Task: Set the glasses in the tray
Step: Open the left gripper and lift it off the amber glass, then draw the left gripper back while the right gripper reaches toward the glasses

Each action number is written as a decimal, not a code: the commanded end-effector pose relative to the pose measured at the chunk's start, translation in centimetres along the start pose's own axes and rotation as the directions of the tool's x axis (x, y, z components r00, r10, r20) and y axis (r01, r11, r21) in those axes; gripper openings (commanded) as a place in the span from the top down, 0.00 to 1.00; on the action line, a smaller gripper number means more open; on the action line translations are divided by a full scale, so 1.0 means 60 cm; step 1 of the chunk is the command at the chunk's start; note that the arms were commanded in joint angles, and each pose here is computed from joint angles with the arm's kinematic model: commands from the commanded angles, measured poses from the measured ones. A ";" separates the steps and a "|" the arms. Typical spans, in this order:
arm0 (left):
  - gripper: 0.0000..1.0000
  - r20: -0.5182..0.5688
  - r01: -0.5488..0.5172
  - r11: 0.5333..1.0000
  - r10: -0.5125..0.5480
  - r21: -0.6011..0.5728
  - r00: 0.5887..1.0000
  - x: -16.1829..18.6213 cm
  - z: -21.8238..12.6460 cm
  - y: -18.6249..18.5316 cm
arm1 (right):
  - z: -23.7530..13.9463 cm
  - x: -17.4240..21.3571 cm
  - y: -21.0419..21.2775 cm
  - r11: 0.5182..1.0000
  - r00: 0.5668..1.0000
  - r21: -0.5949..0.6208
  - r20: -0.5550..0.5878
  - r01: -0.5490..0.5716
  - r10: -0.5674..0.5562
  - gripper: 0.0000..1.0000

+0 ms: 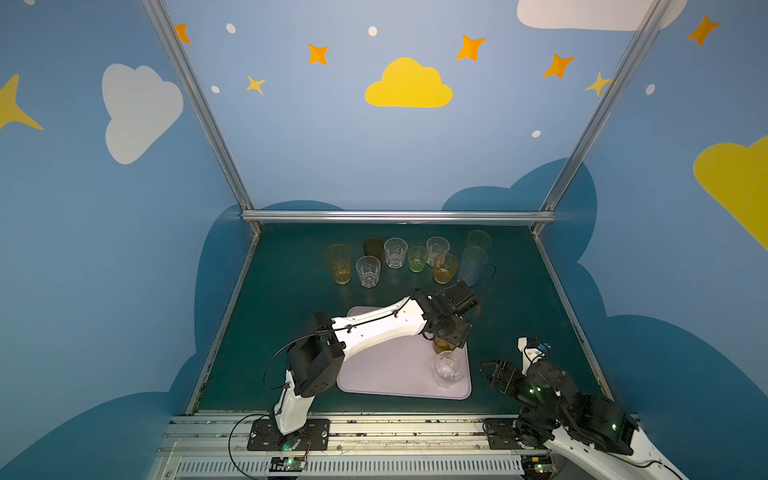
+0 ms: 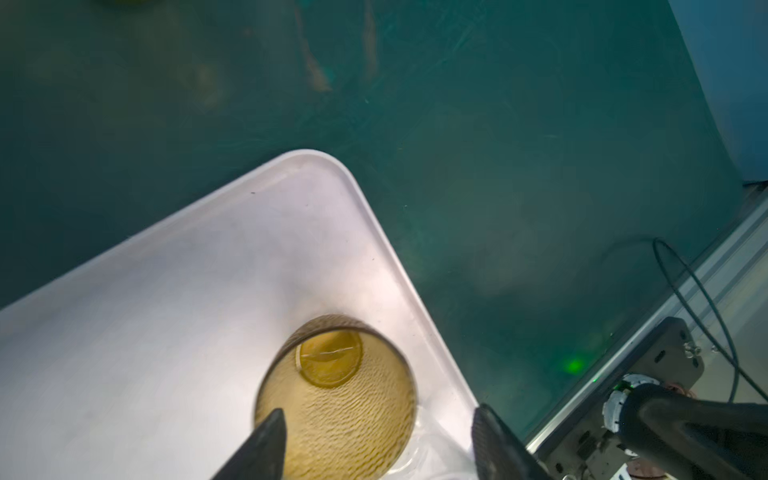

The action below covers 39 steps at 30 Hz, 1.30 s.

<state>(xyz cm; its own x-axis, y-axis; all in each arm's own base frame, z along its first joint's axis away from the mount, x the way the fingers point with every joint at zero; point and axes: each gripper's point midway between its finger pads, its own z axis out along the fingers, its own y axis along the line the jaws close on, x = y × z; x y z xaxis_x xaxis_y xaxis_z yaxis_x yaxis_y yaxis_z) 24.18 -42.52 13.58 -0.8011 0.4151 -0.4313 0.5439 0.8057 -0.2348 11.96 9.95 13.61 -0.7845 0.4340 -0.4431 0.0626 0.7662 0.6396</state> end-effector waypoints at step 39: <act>0.00 0.471 0.273 0.961 -0.260 0.042 0.843 0.139 -0.298 0.241 | 0.190 -0.190 0.282 0.902 0.867 0.022 -0.287 0.432 -0.408 0.14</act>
<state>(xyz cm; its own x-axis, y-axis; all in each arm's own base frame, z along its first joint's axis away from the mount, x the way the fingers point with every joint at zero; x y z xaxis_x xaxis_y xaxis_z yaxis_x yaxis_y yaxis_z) 22.02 -19.60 22.70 -0.6629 -0.0648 -0.7459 0.2964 0.8922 -0.3409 27.99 22.18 22.12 -0.8798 -0.0032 -0.4754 -0.2028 0.9070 0.3692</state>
